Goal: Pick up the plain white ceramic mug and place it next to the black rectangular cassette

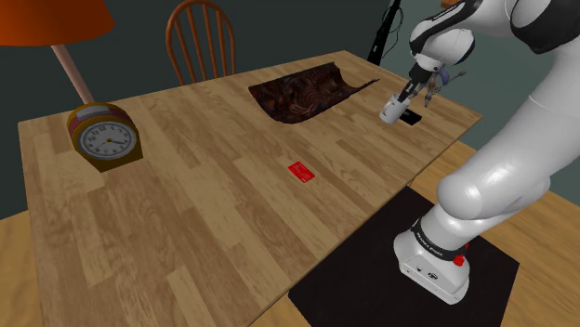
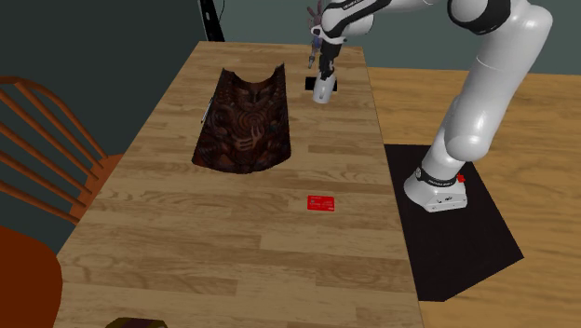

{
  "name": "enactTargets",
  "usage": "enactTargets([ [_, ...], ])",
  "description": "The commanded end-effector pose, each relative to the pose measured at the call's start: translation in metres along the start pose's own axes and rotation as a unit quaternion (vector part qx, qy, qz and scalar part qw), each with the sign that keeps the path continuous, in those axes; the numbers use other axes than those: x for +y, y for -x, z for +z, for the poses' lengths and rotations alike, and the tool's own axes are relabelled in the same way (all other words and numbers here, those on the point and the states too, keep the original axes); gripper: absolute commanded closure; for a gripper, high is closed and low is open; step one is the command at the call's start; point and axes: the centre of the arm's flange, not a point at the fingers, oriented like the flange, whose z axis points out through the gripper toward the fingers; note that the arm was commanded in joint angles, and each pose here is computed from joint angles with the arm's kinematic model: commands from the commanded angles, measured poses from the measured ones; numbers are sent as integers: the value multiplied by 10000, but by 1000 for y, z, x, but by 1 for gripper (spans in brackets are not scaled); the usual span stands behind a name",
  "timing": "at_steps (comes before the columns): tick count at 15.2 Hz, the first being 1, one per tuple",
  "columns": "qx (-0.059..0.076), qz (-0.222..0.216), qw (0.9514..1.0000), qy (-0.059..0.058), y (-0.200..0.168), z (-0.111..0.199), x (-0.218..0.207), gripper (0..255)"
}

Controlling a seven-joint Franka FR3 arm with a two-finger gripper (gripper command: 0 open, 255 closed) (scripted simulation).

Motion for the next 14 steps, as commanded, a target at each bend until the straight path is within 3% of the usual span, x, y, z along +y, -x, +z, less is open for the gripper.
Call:
enactTargets([
  [1, 1, 0, 10000, 3, 2, 11, 1, 255],
  [9, 1, 0, 10000, 3, 3, 17, 2, 255],
  [10, 1, 0, 10000, 3, 3, 17, 2, 0],
  [14, 1, 0, 10000, 3, 3, 17, 2, 0],
])
